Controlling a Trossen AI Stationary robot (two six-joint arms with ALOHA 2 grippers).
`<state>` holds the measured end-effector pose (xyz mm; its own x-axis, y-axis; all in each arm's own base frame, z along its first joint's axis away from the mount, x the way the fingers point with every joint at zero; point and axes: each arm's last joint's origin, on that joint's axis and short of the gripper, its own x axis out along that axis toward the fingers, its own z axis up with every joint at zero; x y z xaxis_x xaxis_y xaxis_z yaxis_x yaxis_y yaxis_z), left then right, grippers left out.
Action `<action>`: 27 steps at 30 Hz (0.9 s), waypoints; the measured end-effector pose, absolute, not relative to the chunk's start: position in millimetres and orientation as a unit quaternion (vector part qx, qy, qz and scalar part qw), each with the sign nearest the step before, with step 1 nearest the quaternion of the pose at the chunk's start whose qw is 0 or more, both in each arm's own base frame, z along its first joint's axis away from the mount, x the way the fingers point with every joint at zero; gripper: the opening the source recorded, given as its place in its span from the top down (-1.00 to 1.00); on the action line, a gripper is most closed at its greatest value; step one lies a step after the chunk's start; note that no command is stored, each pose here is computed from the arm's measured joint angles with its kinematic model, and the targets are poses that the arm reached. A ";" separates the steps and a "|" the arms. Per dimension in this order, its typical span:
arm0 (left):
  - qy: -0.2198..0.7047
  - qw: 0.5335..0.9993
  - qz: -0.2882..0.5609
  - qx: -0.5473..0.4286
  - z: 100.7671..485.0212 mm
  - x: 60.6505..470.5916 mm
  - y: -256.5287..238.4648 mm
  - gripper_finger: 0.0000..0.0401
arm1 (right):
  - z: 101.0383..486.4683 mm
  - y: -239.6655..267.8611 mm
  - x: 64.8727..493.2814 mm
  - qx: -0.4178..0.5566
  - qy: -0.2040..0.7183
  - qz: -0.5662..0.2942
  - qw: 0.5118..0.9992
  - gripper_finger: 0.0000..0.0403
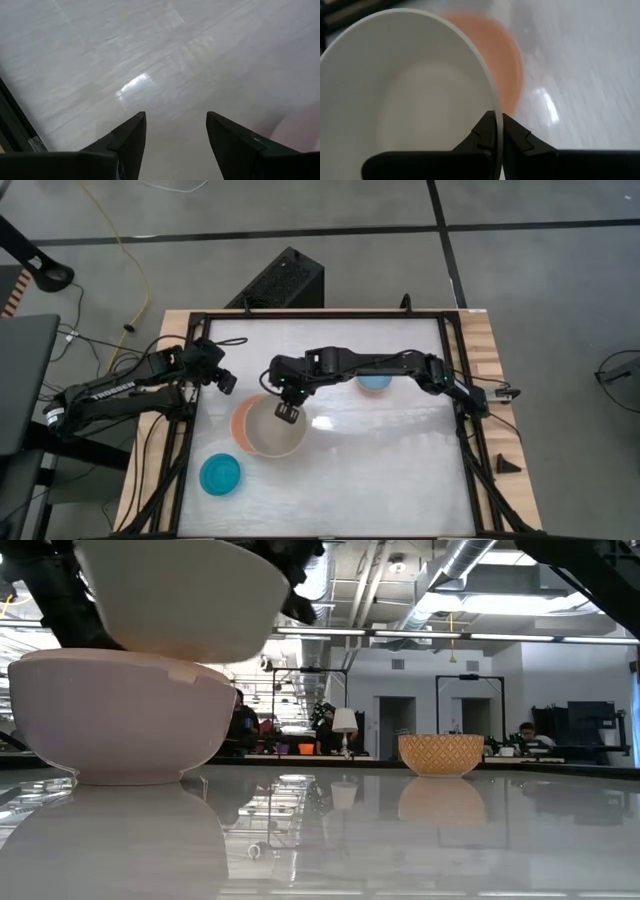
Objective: Nest bowls inside each other
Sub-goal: Stack the grey bowl on top of the pink bowl
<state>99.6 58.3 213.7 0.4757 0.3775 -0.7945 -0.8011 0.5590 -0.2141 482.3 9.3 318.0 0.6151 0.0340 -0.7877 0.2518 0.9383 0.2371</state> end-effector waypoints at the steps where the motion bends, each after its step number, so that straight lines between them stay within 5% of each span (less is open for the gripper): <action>1: 0.359 0.807 0.365 -0.295 213.7 99.6 58.3 0.02 | 319.5 9.3 484.1 0.166 0.424 -0.059 0.889 0.82; 12: 0.342 0.819 0.357 -0.292 216.4 102.6 59.6 0.02 | 334.5 6.7 499.1 0.179 0.325 -0.034 0.928 0.82; 27: 0.304 0.839 0.360 -0.274 222.3 107.9 63.3 0.02 | 292.6 1.6 508.2 0.201 0.327 -0.084 0.920 0.82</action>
